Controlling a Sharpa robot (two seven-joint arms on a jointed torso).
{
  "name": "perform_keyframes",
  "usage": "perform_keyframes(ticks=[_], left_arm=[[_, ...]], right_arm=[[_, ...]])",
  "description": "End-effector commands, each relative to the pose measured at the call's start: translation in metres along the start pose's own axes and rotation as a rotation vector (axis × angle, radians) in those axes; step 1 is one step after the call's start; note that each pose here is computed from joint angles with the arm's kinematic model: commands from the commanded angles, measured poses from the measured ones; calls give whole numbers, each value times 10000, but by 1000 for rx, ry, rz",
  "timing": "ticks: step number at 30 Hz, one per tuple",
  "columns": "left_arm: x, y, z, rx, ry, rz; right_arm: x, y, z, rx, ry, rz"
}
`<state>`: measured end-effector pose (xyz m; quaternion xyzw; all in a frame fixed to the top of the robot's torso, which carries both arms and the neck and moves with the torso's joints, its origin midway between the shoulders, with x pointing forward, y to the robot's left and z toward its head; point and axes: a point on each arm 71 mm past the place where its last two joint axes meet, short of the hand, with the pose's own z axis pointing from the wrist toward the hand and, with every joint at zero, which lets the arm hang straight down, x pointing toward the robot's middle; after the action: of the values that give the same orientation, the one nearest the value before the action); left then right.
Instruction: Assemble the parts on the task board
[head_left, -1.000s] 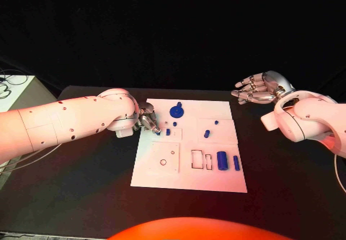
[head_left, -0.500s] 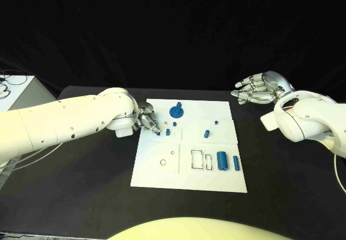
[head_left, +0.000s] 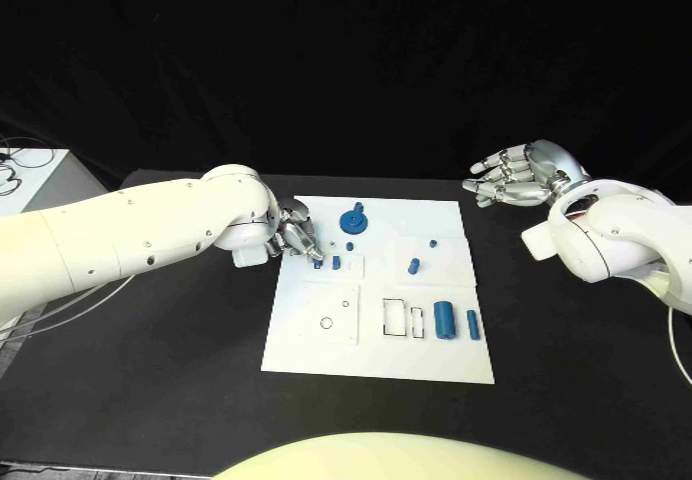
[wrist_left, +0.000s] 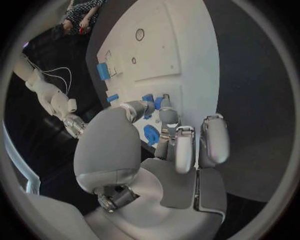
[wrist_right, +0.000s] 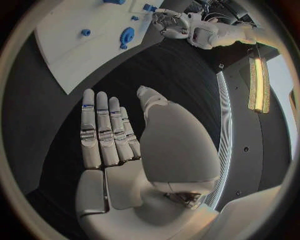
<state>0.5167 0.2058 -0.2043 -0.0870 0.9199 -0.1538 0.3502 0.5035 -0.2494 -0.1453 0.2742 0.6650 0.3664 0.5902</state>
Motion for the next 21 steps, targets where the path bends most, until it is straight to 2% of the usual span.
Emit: perform_keyframes(ticks=[1,8,21], left_arm=[[29,-36,3,18,72,2],[5,-35,23,8,91,16],[-54,-12,49,-13,67,39]], right_arm=[[14,11,0,-15,14,-2],[14,10,1,-15,14,-2],[12,9,0,-15,14,-2]])
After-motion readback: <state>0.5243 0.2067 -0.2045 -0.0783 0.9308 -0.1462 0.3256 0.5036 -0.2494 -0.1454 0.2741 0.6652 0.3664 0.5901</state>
